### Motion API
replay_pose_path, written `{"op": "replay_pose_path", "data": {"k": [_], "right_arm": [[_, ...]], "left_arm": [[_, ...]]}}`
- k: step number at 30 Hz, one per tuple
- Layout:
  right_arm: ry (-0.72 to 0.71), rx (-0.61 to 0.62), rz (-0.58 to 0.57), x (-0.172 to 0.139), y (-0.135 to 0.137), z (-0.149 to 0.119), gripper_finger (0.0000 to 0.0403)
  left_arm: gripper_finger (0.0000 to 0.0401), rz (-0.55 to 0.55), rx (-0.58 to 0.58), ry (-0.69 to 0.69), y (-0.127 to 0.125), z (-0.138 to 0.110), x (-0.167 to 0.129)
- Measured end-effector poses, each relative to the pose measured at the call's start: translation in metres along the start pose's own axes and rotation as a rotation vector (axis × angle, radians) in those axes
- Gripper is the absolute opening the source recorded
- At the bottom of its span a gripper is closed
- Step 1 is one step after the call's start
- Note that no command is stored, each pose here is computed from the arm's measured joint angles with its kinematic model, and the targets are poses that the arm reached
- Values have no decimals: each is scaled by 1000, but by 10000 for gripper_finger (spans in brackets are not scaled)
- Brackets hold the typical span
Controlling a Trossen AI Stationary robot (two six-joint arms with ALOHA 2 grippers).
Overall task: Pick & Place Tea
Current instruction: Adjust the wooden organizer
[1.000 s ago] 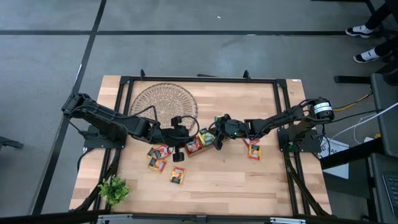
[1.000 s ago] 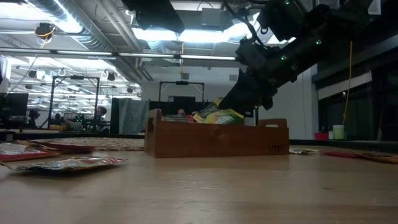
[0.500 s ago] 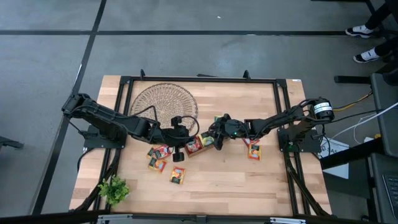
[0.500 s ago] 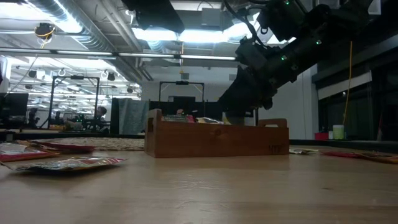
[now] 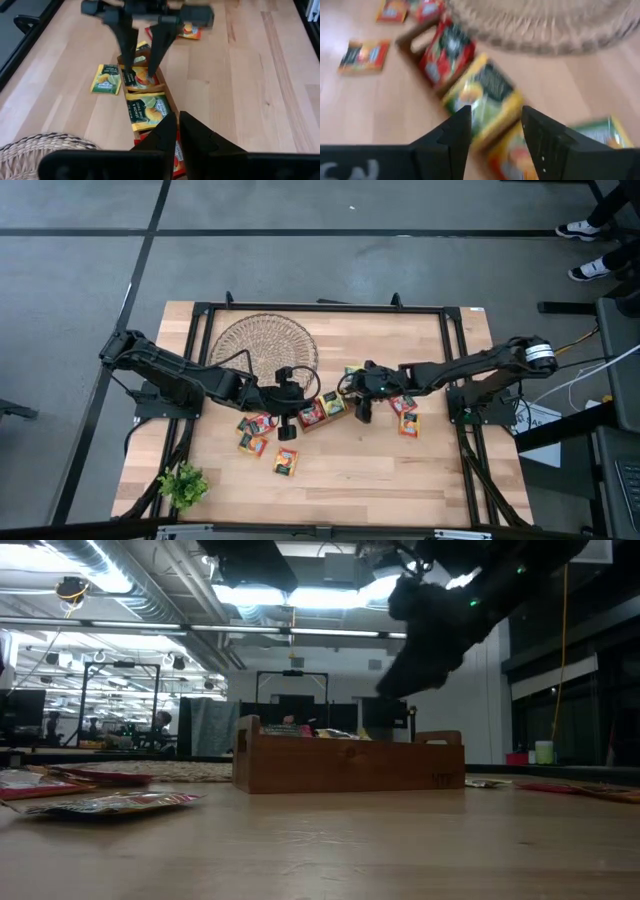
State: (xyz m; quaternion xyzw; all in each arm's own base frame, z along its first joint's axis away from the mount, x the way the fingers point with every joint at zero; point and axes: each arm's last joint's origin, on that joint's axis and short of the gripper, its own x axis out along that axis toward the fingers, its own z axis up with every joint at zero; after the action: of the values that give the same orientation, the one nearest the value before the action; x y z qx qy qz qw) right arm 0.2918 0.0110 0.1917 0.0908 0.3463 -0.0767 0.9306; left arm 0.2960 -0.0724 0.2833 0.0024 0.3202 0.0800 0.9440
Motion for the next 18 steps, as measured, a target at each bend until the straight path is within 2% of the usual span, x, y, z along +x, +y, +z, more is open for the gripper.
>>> {"op": "replay_pose_path", "data": {"k": [3,9,12,16,18], "right_arm": [[93,28,10,-14,-2,-6,168],[316,157,-113,-41,-11,-25,141],[364,198,-174,-46,-14,-31,99],[372,203,-236,-43,-20,-35,18],[361,207,-303,-38,-28,-34,11]], "left_arm": [[16,-1,1,1,0,0,0],[19,0,5,7,0,-1,0],[16,1,6,7,0,-1,0],[17,16,7,3,0,-1,0],[19,27,7,1,1,-1,0]]}}
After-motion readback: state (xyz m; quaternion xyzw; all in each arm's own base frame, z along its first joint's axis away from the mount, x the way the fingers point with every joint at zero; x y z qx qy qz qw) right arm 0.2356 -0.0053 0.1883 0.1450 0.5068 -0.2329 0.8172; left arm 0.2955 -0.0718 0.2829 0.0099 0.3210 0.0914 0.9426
